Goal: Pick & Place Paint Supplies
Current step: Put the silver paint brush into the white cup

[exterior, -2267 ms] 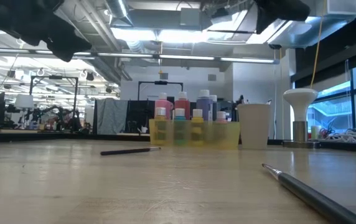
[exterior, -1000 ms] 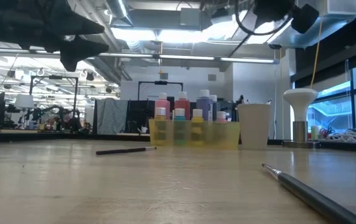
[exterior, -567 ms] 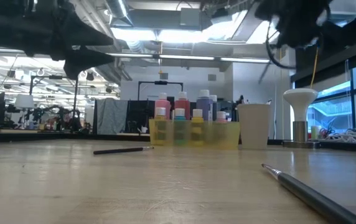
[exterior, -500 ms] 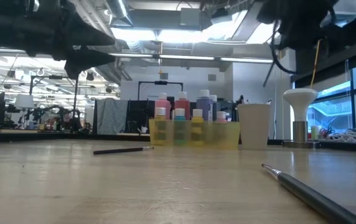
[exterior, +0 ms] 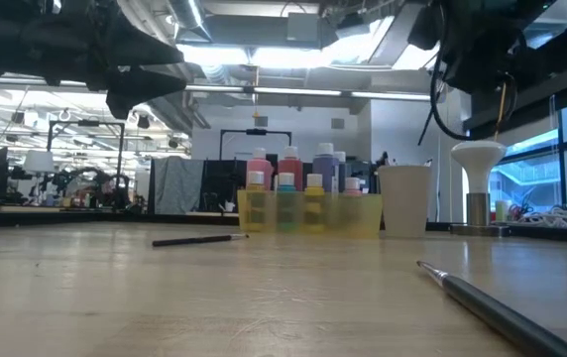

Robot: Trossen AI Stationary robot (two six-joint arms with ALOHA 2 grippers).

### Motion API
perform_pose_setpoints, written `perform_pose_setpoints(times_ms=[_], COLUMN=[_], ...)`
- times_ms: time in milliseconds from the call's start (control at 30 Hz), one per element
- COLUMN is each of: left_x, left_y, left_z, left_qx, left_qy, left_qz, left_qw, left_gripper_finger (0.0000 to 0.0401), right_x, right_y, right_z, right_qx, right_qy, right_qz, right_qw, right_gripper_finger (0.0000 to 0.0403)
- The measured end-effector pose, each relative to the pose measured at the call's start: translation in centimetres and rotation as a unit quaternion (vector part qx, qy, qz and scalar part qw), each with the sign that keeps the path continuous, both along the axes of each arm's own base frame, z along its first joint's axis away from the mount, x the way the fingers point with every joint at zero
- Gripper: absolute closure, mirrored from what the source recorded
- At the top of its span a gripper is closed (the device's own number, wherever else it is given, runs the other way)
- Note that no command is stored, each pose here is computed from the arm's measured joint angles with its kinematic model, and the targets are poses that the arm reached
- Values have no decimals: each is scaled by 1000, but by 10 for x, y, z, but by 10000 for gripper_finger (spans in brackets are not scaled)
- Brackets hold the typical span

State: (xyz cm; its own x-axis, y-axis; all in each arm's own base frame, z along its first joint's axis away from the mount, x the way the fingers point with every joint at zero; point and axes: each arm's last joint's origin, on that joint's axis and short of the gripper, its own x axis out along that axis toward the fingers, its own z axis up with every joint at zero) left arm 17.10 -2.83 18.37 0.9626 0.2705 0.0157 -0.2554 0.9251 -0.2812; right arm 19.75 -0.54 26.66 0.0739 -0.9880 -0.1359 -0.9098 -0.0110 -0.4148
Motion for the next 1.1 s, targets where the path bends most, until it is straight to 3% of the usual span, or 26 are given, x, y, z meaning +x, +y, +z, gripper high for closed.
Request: perform_pose_setpoints(times_ms=[867,1100], left_x=[0,0], left_y=[0,-2], left_z=[0,0], left_qx=[1,1], left_qy=[1,0], left_qz=[-1,-35], left_qw=[1000,999], left_gripper_finger=[171,169], right_x=[28,35], right_y=[-4,-6], right_z=[-19,-21], right_qx=[58,75], right_qy=[39,34], right_qz=[-1,3], right_qw=[998,997], right_gripper_finger=[403,403])
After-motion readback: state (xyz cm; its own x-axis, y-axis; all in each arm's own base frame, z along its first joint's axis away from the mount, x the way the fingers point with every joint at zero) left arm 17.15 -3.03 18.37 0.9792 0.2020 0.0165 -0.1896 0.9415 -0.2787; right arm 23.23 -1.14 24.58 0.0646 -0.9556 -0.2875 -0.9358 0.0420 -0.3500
